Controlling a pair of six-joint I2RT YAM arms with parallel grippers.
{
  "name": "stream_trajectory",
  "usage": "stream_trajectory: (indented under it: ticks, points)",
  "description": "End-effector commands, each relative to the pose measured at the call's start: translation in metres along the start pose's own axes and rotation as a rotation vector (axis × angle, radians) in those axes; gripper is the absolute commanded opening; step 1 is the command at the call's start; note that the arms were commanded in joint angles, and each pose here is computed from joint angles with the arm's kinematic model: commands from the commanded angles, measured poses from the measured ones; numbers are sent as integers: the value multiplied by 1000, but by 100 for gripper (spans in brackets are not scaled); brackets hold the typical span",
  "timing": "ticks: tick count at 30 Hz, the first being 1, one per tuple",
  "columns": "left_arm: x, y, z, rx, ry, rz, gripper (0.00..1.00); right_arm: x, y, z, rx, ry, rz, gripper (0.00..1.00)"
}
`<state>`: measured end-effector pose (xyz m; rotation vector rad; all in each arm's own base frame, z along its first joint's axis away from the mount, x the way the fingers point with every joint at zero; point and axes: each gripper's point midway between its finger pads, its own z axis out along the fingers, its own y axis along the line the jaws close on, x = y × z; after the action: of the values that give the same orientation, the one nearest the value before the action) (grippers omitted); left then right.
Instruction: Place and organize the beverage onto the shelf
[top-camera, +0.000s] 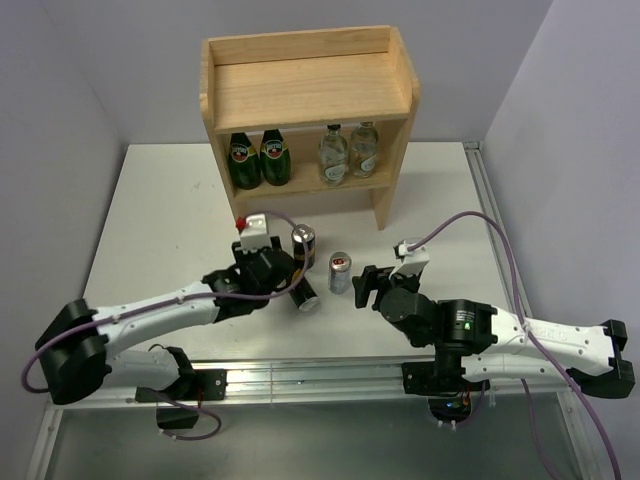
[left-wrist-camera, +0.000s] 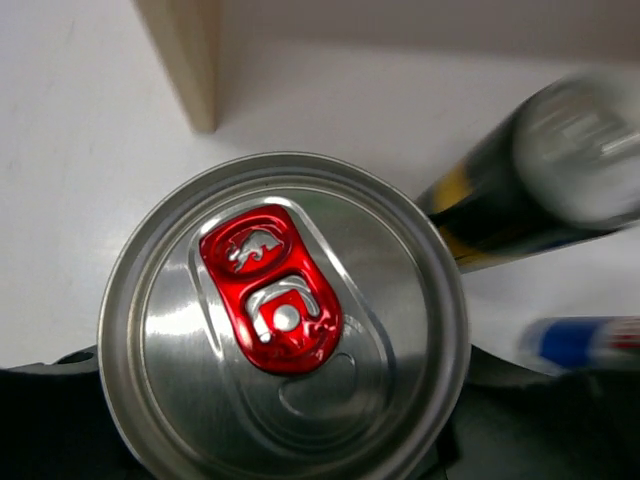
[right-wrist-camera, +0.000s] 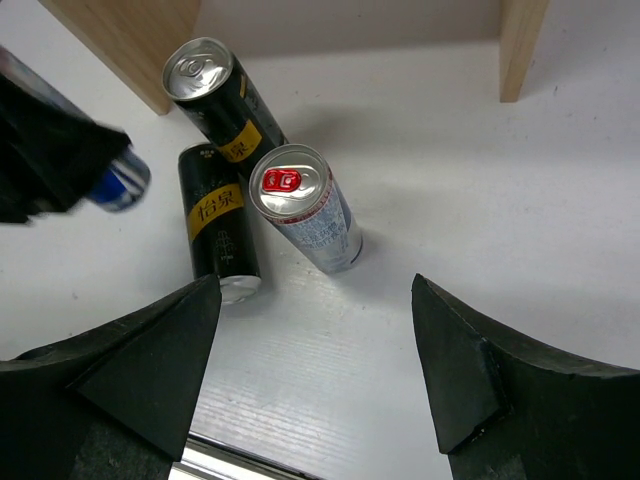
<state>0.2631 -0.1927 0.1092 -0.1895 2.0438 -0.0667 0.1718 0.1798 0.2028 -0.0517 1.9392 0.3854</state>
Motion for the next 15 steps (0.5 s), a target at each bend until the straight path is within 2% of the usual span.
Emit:
stream_trajectory:
  ticks: [1,2,4,5,7,8,15]
  points:
    - [-85,-24,-40,90,-73,-52,0,-5,-3,-1,8,-27,11,84]
    - [-116,-29,-55,114,-99,-70,0,-6,-3,-1,8,-29,10,84]
    - [-145,-31,-69,125,-131,-29,0,-8,-2,-2,4,-34,10,84]
    - [-176,-33,-82,131,-170,-50,0,-11,-2,-2,2,-40,17,84]
    - [-206,-36,-94,141,-216,-18,0,-13,-2,-3,-2,-47,16,84]
    - [-234,-44,-106,165,-256,-41,0,-14,-1,-3,-4,-50,19,84]
    - [-342,-53,-143,188,-395,-20,0,-17,-4,-6,-3,-60,37,84]
